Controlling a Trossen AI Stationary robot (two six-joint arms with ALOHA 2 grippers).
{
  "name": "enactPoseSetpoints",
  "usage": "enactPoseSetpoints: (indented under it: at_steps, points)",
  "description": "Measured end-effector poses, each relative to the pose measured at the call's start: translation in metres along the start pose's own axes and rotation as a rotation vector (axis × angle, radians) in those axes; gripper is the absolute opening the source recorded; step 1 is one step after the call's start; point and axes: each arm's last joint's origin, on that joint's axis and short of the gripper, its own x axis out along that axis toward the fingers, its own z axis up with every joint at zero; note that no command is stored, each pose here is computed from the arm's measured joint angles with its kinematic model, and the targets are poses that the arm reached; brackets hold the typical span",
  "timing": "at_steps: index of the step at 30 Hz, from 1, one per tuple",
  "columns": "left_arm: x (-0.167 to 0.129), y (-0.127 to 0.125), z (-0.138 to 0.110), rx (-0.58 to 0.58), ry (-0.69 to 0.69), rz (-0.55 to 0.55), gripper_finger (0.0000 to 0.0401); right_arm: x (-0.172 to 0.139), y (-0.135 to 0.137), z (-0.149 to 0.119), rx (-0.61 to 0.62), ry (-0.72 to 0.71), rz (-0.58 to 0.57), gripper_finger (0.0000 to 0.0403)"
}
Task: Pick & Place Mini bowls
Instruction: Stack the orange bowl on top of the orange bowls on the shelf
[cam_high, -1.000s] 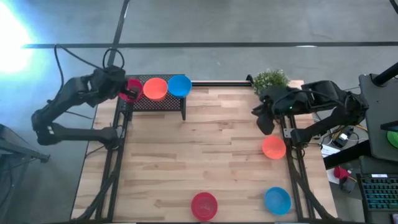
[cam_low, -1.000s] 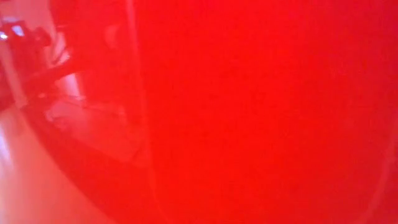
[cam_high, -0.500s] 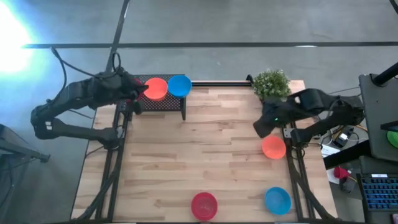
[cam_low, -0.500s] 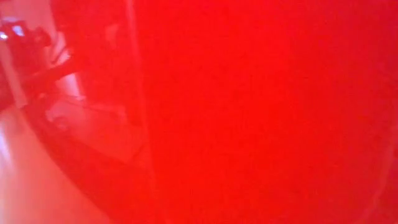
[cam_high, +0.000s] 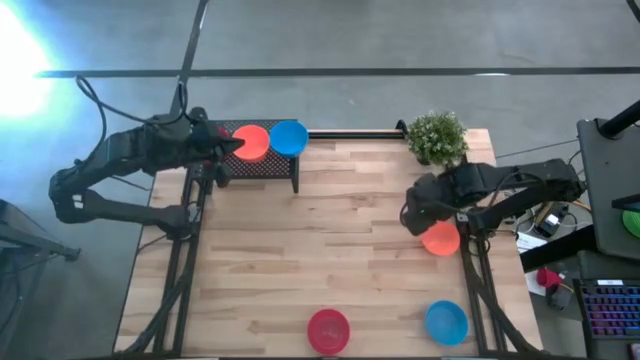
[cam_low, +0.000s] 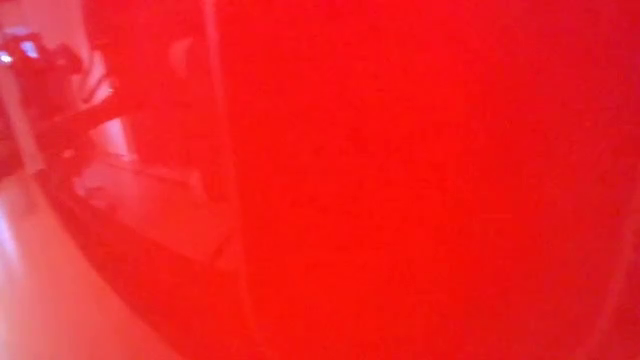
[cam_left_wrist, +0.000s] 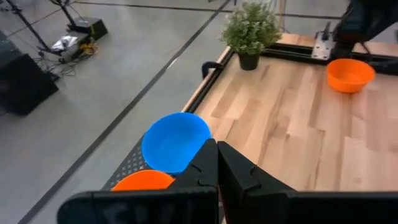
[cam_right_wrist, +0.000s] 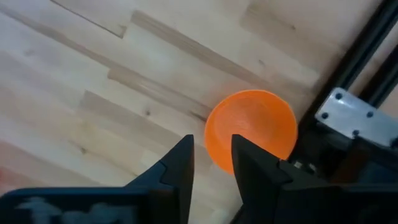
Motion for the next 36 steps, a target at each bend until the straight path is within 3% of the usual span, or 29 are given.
enactPoseSetpoints:
  at_steps: [7,14,19,26,36]
  points:
    - [0.0,-0.003,0.003,-0.017,-0.031,-0.086,0.0,0.049,0.007,-0.003,0.049,0.048,0.012,0.0136]
    - [0.0,-0.004,0.004,-0.028,-0.039,-0.134,0.0,0.094,0.0,-0.011,0.098,0.124,-0.027,0.0146]
    - [0.0,-0.004,0.004,-0.037,-0.038,-0.134,0.0,0.113,-0.009,-0.016,0.123,0.163,-0.08,0.0141]
    - [0.0,-0.004,0.004,-0.048,-0.036,-0.135,0.0,0.136,-0.005,-0.018,0.115,0.174,0.032,0.0138]
    - [0.0,-0.004,0.004,-0.055,-0.036,-0.135,0.0,0.158,-0.019,-0.025,0.128,0.196,-0.031,0.0134]
